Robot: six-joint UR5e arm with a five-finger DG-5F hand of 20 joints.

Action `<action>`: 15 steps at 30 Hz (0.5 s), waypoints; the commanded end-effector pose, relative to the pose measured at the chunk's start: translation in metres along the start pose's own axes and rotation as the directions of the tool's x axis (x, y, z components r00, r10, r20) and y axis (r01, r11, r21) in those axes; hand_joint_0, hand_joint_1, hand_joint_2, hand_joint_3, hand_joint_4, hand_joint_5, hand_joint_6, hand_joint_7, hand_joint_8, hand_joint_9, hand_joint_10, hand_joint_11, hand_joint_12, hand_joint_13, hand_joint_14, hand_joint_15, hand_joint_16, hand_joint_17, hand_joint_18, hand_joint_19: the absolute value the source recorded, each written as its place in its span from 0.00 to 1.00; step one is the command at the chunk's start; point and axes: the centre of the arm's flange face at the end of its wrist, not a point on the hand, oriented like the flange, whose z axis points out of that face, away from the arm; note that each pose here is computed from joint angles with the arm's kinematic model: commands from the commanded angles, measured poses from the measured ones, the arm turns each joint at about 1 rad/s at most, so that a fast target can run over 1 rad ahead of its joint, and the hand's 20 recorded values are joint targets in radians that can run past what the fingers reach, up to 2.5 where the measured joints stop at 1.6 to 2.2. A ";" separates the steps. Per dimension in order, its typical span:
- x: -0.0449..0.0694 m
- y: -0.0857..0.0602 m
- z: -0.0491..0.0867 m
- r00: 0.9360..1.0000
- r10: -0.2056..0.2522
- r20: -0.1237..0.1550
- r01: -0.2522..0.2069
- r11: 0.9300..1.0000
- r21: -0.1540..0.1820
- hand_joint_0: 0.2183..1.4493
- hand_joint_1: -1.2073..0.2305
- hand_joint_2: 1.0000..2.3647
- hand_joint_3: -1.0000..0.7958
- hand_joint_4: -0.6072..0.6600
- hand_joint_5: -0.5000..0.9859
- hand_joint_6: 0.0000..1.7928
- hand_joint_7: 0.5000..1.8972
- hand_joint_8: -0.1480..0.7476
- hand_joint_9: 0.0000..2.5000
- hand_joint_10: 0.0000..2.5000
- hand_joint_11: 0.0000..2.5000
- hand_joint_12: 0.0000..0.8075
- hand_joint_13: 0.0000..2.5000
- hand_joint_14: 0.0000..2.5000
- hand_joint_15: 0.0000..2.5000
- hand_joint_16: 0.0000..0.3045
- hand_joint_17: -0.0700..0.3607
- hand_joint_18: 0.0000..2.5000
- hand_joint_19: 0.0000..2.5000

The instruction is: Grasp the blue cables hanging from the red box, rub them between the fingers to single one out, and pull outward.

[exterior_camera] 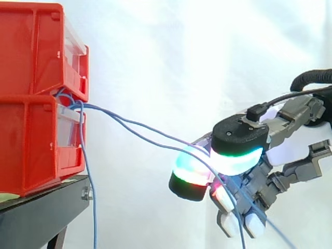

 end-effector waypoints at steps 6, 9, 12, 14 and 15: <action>0.000 0.000 0.000 1.000 0.000 0.000 0.000 1.000 -0.002 0.28 0.28 0.00 0.28 0.55 0.22 0.50 0.26 0.49 0.40 0.01 0.26 0.49 0.39 0.01 0.20 0.17 0.43 0.35 0.21; 0.000 0.000 0.000 1.000 0.001 0.000 -0.001 1.000 -0.001 0.27 0.32 0.00 0.28 0.55 0.22 0.49 0.27 0.50 0.40 0.01 0.26 0.49 0.39 0.01 0.20 0.17 0.44 0.35 0.21; 0.000 0.001 0.000 1.000 0.002 -0.001 -0.002 1.000 -0.002 0.27 0.36 0.00 0.28 0.55 0.23 0.49 0.29 0.50 0.41 0.01 0.26 0.50 0.39 0.01 0.20 0.17 0.44 0.36 0.22; 0.000 0.000 0.000 1.000 0.000 -0.001 0.000 1.000 -0.001 0.27 0.38 0.00 0.28 0.55 0.23 0.48 0.30 0.51 0.42 0.01 0.26 0.50 0.39 0.01 0.20 0.17 0.44 0.36 0.22; 0.000 0.000 0.000 1.000 0.000 -0.001 0.000 1.000 -0.002 0.27 0.38 0.00 0.28 0.55 0.23 0.48 0.30 0.51 0.42 0.01 0.26 0.50 0.39 0.01 0.20 0.17 0.43 0.36 0.22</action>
